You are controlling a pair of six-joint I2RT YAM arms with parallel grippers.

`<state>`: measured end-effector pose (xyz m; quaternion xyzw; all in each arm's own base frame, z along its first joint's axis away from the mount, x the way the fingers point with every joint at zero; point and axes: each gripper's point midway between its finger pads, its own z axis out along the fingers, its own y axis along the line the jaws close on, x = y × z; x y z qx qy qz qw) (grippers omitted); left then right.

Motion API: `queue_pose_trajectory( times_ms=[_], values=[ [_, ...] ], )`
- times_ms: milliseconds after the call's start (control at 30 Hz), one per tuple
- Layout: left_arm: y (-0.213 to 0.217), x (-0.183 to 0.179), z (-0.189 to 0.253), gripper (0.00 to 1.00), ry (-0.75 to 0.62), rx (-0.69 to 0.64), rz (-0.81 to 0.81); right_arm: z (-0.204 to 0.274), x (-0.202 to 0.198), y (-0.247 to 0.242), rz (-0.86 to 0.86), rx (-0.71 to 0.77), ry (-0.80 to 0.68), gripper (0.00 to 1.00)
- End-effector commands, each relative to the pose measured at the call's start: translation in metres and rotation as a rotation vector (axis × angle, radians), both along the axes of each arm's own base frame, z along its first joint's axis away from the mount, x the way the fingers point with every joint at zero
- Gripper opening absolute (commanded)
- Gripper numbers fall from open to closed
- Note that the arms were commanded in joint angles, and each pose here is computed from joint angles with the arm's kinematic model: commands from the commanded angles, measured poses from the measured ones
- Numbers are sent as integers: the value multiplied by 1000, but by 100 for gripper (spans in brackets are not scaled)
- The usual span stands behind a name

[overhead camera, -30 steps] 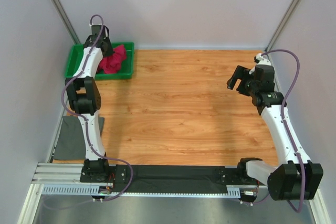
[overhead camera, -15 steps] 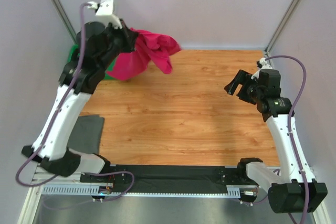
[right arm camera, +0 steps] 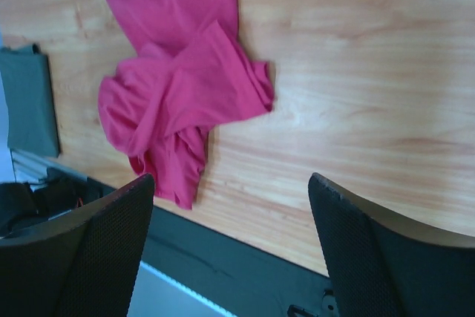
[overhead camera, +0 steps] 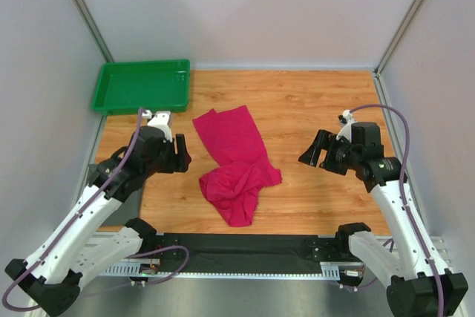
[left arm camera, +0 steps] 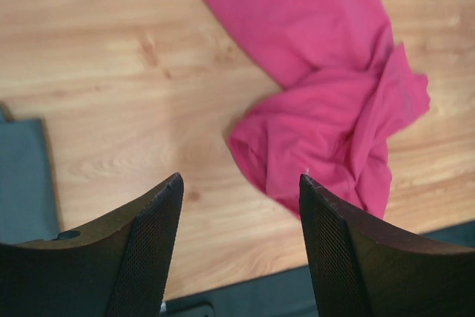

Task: Fold and stack the t-shirts
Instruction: Move the tshirt to the center of the board, then flatten the tshirt out

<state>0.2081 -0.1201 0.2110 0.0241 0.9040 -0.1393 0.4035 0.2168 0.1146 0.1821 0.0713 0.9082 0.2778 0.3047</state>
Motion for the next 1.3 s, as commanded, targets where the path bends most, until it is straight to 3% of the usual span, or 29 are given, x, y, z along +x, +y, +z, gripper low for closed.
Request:
queue_pose_trajectory(
  times_ms=[0,167,400,667,867,900,1000,1033,1067,1200,1267],
  values=[
    [-21,-25,-20,71,103,-120,-48,-15,-8,27,104,88,69,85],
    [-70,-40,-70,71,277,-204,-161,-45,-11,76,275,88,187,77],
    [-110,-34,-100,69,296,-21,-253,-80,3,133,387,102,344,70],
    [-93,-33,-141,70,374,173,-231,-89,16,173,303,126,431,73],
    [-76,-31,-121,71,301,197,-206,-100,34,189,248,89,475,70],
    [-74,-32,-117,72,285,185,-207,-111,32,190,236,72,508,67],
    [-62,-44,-119,80,271,155,-209,-112,32,198,238,105,526,27],
    [-60,-47,-120,80,278,141,-190,-111,34,196,224,99,518,6],
    [-58,-50,-120,81,279,119,-182,-107,35,194,217,96,507,0],
    [-58,-63,-133,80,313,52,-163,-59,44,161,134,108,387,0],
    [-63,-68,-133,77,320,9,-181,-50,52,121,35,59,357,0]
  ],
)
